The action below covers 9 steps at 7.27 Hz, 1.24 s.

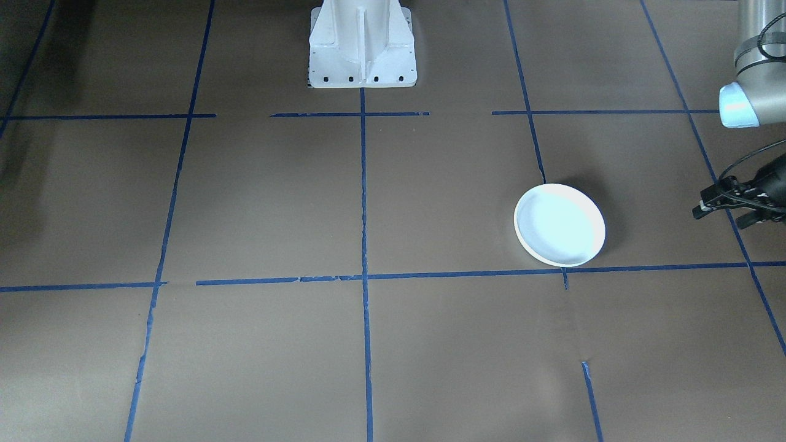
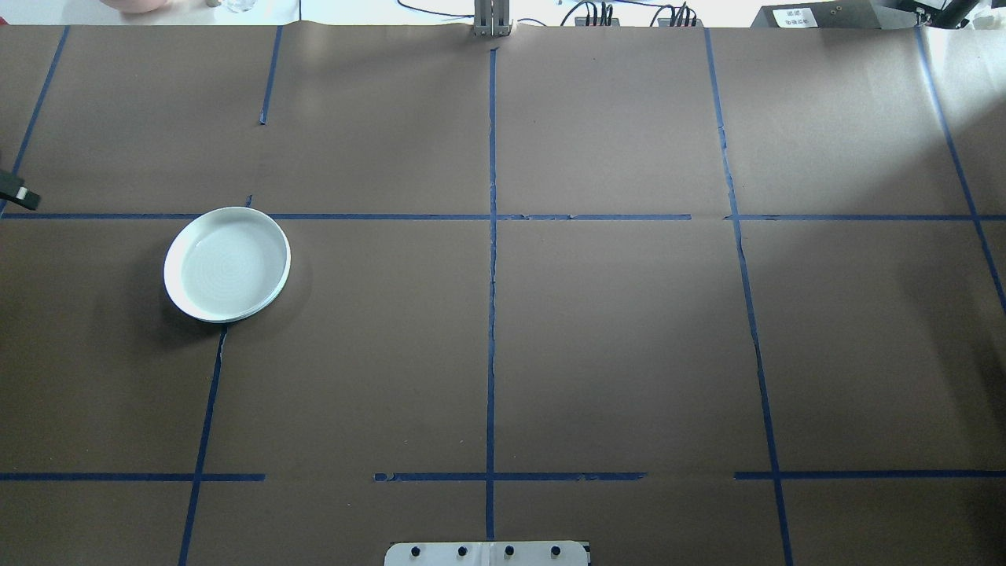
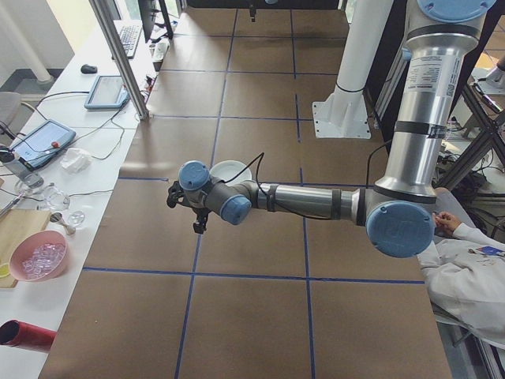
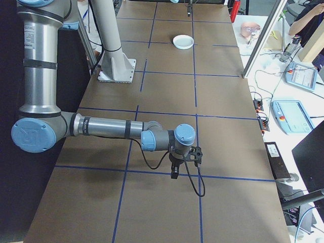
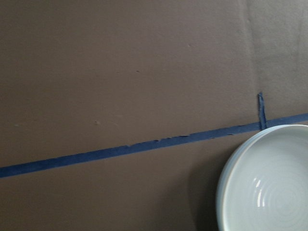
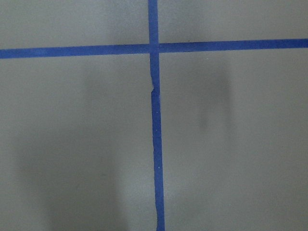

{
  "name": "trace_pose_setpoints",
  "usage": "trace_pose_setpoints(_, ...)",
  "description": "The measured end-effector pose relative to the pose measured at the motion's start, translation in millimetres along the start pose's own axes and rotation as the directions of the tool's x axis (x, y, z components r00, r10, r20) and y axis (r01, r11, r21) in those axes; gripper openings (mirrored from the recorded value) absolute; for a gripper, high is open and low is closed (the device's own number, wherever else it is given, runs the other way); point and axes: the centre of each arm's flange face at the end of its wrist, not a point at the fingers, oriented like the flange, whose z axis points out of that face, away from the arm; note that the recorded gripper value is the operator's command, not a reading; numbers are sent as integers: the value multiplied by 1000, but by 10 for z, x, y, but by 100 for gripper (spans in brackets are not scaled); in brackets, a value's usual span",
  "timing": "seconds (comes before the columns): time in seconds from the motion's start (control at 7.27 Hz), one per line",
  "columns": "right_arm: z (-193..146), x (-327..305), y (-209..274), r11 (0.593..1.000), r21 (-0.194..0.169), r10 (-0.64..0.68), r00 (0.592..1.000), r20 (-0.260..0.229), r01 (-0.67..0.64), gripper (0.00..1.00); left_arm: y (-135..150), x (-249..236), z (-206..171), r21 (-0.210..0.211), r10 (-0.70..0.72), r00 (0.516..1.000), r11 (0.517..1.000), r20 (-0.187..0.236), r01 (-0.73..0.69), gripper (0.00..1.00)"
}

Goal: Stack plate in center

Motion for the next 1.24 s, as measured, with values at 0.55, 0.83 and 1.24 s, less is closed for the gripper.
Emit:
trace_pose_setpoints(0.55, 0, 0, 0, 1000, 0, 0, 1000, 0, 0, 100, 347, -1172, -830, -74, -19, 989, 997, 148, 31, 100)
trace_pose_setpoints(0.83, 0, 0, 0, 1000, 0, 0, 1000, 0, 0, 100, 488, -1322, -920, -93, -89, 991, 991, 97, 98, 100)
trace_pose_setpoints(1.24, 0, 0, 0, 1000, 0, 0, 1000, 0, 0, 100, 615, -1366, -902, -95, -122, 992, 987, 43, 126, 100)
